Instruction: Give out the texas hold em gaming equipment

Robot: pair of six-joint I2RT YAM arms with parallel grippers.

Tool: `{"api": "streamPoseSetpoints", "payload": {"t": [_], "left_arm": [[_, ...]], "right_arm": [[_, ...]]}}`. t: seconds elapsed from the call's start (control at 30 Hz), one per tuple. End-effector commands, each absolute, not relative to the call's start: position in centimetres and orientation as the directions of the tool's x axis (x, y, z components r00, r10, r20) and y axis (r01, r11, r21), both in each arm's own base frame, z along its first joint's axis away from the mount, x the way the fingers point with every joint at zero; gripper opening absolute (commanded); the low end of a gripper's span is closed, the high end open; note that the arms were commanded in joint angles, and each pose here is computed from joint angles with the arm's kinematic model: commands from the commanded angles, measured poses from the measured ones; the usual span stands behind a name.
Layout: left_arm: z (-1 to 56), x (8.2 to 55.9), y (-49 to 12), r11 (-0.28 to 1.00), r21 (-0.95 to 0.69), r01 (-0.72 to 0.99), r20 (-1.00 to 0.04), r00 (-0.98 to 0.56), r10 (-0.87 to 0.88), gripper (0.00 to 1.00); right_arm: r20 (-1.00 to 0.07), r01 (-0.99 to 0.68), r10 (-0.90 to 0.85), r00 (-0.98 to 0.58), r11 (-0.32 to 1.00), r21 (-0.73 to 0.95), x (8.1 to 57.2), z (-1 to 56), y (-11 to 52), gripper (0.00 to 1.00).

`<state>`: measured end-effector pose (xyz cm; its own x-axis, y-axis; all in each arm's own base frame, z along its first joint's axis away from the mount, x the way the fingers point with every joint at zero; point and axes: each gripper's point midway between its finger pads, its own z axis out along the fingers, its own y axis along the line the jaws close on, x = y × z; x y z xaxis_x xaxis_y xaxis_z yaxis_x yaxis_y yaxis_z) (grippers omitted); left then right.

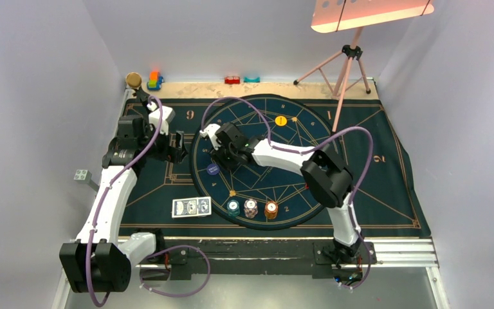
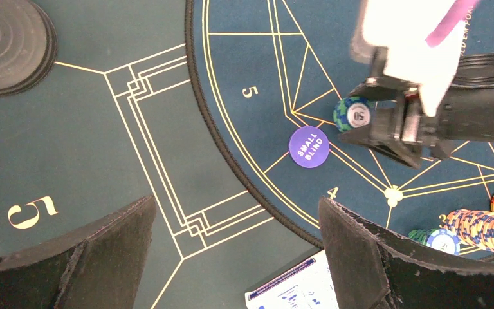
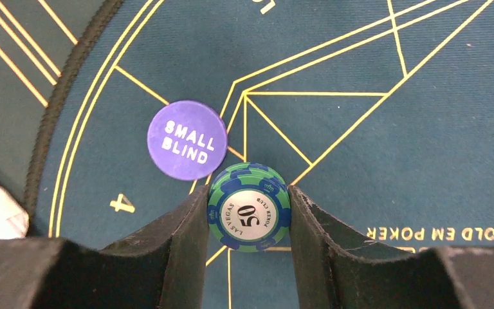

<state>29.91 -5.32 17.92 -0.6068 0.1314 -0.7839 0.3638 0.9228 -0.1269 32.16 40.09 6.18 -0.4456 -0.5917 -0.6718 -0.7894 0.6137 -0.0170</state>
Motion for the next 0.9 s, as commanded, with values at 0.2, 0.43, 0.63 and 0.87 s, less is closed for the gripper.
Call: {"api": "streamPoseSetpoints", "payload": {"t": [0.2, 0.43, 0.63, 0.87], "left_arm": [[18.9, 30.0, -5.4, 0.921, -0.127, 0.369, -0.809, -0.576, 0.12, 1.0], [18.9, 29.9, -5.5, 0.918, -0.129, 0.375, -0.809, -0.575, 0.121, 1.0], [18.9, 29.9, -5.5, 0.918, -0.129, 0.374, -0.81, -0.574, 0.12, 1.0], [18.9, 29.8, -5.4, 0.918, -0.124, 0.377, -0.811, -0.572, 0.125, 1.0]], "right_arm": [[-0.718, -0.778, -0.55, -0.427, 0.628, -0.018, 35.2, 7.0, 42.1, 0.43], [-0.742, -0.771, -0.525, -0.417, 0.637, -0.017, 35.5, 9.1, 41.8, 0.68], [-0.781, -0.789, -0.488, -0.389, 0.614, 0.009, 34.1, 13.4, 41.2, 0.71], [-0.732, -0.882, -0.58, -0.358, 0.467, 0.062, 26.0, 14.3, 39.2, 0.8]]}}
